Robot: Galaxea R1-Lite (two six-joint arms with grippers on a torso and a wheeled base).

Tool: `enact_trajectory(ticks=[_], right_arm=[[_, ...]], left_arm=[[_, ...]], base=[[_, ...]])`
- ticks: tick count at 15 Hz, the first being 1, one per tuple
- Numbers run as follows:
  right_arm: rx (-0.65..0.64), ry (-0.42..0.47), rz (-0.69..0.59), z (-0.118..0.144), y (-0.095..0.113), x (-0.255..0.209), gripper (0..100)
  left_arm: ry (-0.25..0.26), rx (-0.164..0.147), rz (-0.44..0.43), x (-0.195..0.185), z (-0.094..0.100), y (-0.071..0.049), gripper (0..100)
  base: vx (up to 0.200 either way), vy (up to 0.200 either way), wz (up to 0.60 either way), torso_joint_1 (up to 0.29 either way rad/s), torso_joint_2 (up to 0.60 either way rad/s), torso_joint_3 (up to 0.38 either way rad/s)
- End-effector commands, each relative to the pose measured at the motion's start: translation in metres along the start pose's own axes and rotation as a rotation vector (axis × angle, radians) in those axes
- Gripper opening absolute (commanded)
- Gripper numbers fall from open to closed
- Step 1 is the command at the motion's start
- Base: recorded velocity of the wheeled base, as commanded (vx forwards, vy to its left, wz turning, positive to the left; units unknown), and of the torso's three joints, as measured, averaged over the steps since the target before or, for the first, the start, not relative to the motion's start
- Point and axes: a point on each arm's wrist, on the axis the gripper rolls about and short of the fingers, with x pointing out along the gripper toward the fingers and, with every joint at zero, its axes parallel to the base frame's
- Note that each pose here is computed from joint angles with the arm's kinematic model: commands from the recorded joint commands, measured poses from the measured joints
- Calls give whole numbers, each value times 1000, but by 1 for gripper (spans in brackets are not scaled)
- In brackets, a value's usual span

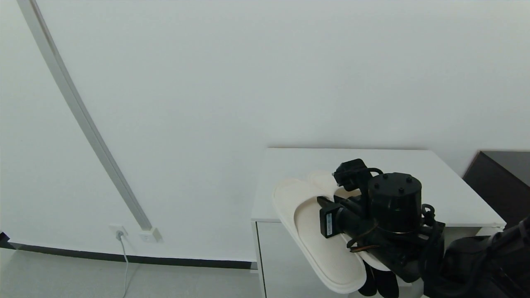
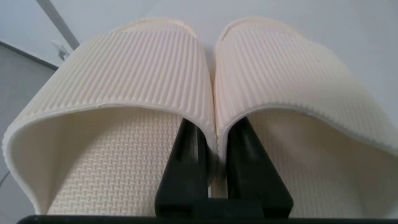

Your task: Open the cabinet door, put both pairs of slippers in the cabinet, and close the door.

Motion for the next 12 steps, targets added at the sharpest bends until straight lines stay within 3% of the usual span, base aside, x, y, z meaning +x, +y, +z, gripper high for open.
enact_trajectory(ticks=[1,2,12], right_arm=[[0,0,1,0,1,0,0],[0,-1,3,0,1,0,0],[-15,-8,8,-2,2,-2,0]], left_arm=[[0,0,1,0,0,0,0],[0,0,1,0,0,0,0],[0,0,-1,0,0,0,0]], base=[[0,0,0,0,0,0],[0,0,0,0,0,0],[-200,0,0,4,2,4]])
